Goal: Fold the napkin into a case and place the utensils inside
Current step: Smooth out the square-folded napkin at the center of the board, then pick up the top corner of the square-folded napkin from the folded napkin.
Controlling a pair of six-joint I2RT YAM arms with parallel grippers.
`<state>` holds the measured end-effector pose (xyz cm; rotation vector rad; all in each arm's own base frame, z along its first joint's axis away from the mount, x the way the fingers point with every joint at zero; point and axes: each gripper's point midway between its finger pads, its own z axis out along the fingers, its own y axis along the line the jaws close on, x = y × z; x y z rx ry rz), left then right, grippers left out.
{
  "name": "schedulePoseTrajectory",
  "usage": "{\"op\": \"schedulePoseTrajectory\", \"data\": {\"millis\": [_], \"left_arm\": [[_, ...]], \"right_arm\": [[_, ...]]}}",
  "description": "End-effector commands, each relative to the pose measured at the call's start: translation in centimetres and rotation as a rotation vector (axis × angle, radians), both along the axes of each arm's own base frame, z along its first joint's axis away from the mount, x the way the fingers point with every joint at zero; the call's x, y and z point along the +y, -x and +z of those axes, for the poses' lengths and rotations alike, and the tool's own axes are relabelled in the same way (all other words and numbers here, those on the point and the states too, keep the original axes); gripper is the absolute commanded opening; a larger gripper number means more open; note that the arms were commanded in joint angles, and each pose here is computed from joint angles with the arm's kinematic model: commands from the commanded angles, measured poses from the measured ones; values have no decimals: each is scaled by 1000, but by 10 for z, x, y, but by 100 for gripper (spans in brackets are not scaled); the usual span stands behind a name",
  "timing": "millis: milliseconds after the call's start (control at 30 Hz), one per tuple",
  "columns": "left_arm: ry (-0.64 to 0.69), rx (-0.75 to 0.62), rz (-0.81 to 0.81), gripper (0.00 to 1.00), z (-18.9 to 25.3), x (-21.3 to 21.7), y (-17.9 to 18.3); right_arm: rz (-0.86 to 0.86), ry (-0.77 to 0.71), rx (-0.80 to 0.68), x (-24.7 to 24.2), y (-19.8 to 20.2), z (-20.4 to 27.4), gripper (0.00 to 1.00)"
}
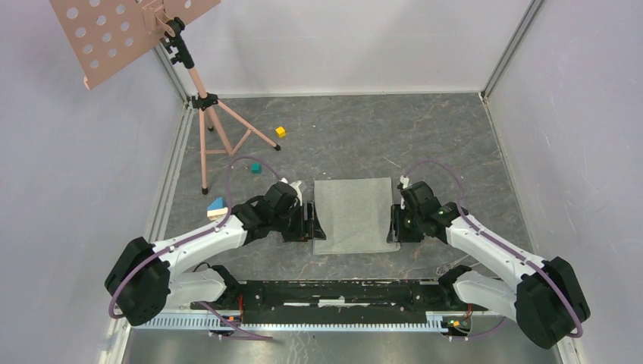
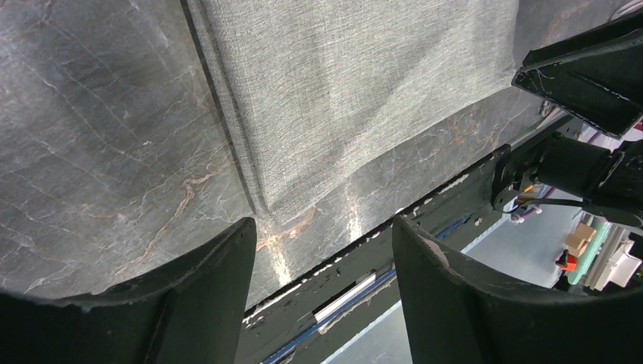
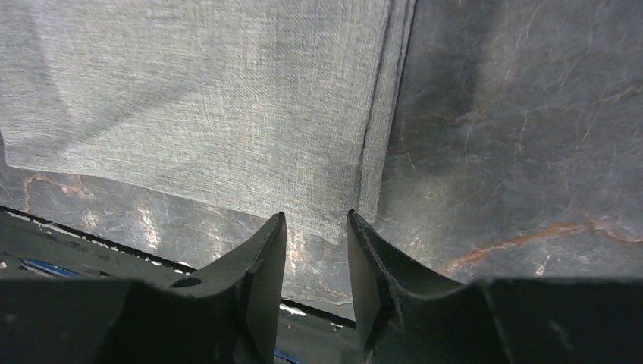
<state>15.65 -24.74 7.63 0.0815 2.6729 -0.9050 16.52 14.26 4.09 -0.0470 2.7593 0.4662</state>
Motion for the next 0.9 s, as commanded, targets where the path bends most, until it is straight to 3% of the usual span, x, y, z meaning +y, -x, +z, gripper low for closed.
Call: {"op": "schedulePoseTrajectory", "data": {"millis": [0,100,633,867], "left_arm": [[52,-16,5,73,10,-5,-2],[61,-14,6,73,12,-4,0],[55,-13,25,73,16,2,3],[25,-18,43,74,10,7,1]], "right_arm": [[-52,-3,15,0,4,-5,39],[-54,13,18,-2,5,-6,35],[-21,-19,41,5,13,-18,35],[-20,-36,10,9,7,-4,22]]}}
